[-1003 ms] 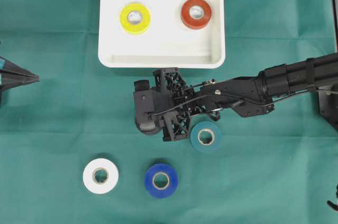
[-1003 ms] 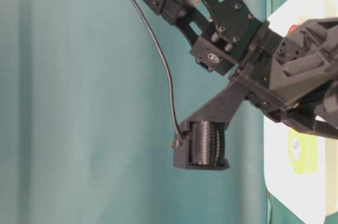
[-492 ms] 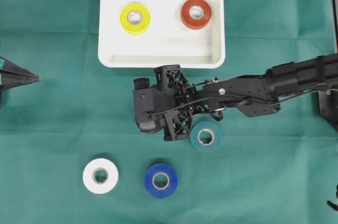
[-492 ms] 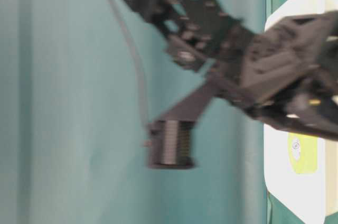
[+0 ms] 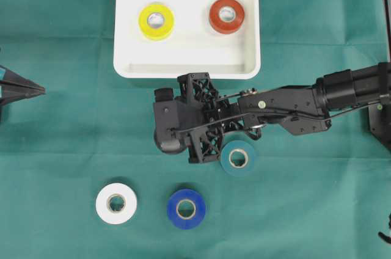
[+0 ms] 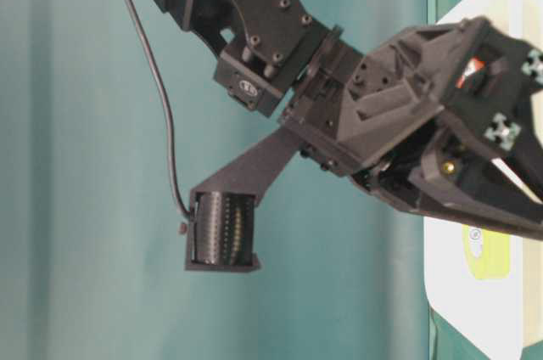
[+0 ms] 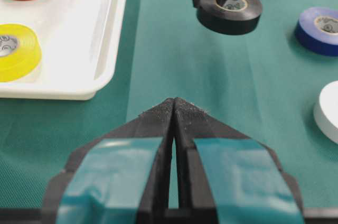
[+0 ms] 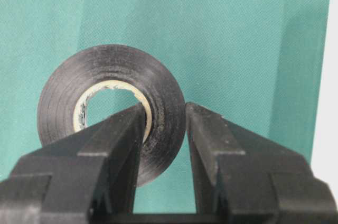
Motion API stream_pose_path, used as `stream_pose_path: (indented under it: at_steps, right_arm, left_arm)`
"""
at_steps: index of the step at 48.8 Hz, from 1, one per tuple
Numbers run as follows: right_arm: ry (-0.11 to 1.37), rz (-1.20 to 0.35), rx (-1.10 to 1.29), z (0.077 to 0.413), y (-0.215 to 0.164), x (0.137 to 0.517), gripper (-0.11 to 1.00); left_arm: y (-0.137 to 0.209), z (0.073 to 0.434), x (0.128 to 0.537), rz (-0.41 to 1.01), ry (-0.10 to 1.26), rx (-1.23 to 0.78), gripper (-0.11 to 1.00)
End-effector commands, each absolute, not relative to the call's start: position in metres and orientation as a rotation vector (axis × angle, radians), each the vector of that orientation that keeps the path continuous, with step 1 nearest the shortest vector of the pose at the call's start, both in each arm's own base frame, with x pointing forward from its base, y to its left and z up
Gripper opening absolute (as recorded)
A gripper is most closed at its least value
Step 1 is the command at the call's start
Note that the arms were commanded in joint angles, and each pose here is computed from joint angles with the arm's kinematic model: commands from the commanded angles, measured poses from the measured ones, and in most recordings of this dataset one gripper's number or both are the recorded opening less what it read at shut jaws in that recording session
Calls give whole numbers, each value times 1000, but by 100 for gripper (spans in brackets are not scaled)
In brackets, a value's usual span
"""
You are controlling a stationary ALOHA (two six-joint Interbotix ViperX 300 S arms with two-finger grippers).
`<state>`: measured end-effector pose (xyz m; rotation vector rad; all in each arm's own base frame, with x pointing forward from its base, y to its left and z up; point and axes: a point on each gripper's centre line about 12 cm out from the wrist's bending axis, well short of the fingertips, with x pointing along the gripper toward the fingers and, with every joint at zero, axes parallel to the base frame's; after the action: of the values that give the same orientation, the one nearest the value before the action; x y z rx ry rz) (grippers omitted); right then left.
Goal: Put the tape into the white case with the right arm.
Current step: 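Lower the right gripper and grasp the black tape roll, then lift the black tape and carry it into the tray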
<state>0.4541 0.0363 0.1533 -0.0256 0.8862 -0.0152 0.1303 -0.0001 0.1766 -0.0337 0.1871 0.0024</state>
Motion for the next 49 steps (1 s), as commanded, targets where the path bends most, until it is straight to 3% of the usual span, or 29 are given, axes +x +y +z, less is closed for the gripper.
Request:
stream_pose_path:
  at_steps: [1, 49]
  right_arm:
    - [819, -35, -9, 180, 26, 460, -1]
    - [764, -389, 132, 198, -147, 436, -1]
  left_arm:
    - [0, 180, 132, 4, 181, -34, 0]
    - [0, 181, 132, 4, 179, -34, 0]
